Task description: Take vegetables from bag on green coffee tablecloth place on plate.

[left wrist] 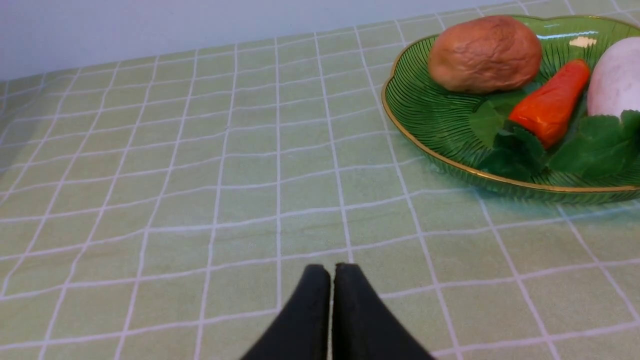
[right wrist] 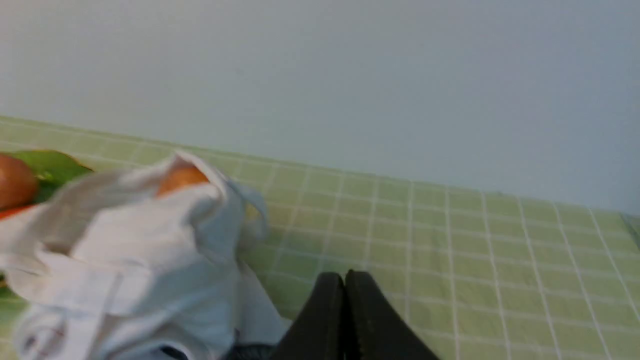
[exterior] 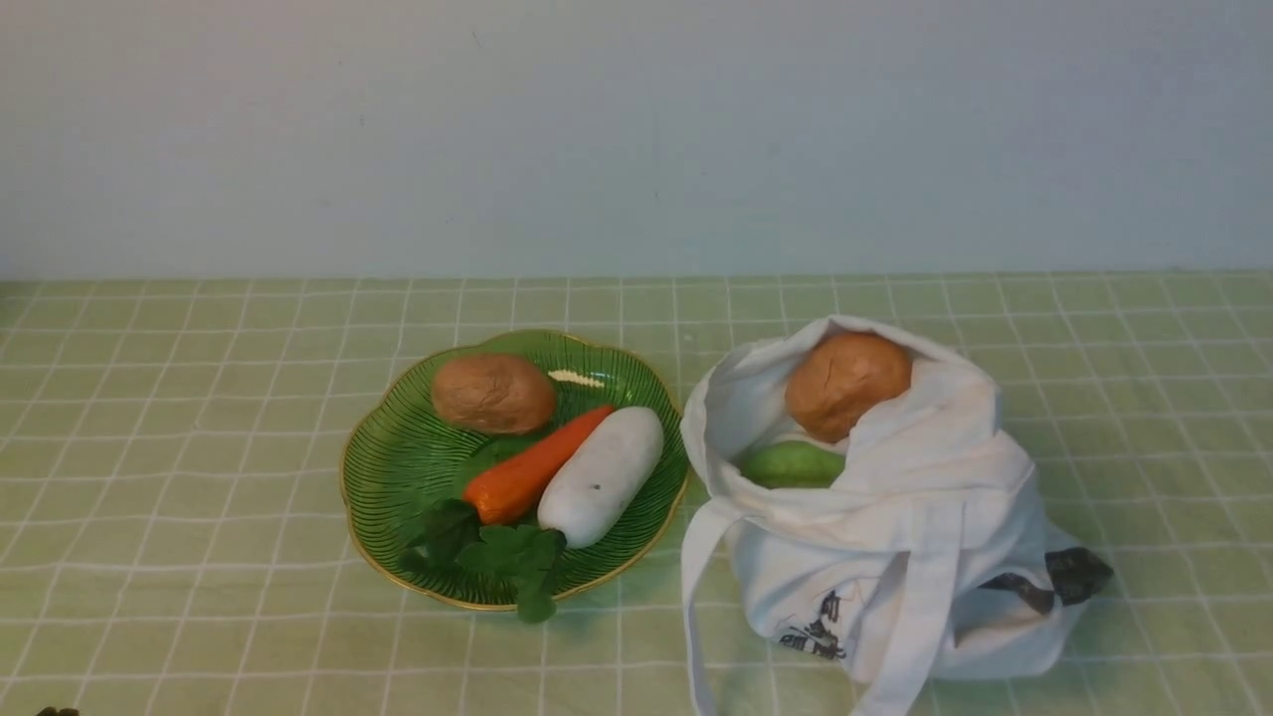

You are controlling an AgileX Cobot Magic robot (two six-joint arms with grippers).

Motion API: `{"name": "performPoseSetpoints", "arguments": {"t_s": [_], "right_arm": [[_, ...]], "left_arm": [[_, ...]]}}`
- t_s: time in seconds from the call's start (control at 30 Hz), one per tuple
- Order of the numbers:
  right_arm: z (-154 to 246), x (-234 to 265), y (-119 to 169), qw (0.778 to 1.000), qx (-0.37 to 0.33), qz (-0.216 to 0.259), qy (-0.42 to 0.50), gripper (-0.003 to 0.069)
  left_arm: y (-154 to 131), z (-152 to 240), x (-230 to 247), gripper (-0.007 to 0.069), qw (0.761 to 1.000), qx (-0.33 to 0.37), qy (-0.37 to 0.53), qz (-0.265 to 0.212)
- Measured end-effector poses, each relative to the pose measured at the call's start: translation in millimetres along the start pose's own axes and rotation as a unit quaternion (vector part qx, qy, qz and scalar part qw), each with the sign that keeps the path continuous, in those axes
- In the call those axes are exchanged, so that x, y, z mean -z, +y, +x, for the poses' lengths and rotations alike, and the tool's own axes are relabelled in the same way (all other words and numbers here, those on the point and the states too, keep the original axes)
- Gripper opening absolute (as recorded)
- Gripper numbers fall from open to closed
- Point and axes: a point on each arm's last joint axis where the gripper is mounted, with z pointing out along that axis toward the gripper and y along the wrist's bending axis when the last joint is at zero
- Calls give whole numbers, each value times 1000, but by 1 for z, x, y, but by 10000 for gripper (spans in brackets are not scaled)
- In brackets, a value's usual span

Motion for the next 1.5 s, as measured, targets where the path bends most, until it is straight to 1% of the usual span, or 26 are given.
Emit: {"name": "performPoseSetpoints", "arguments": {"t_s": [0.03, 0.1, 0.2, 0.3, 0.43, 0.63, 1.5], "right_arm": [[18, -1, 0, 1000, -3, 18, 5, -15], [46, -3, 1, 999, -3, 33, 8, -15], [81, -9, 4, 999, 0, 38, 1, -15], [111, -20, 7, 999, -9, 35, 14, -15], [114, -23, 8, 999, -34, 32, -10, -15], [113, -23, 8, 998, -49, 28, -19, -15], [113, -23, 8, 998, -46, 28, -19, -15]], "left_arm": [[0, 0, 0, -5, 1000, 0, 0, 0], [0, 0, 0, -5, 1000, 0, 0, 0], [0, 0, 0, -5, 1000, 0, 0, 0], [0, 0, 0, -5, 1000, 0, 0, 0], [0, 0, 0, -5, 1000, 0, 0, 0], [0, 0, 0, -5, 1000, 0, 0, 0], [0, 0, 0, -5, 1000, 0, 0, 0]]}}
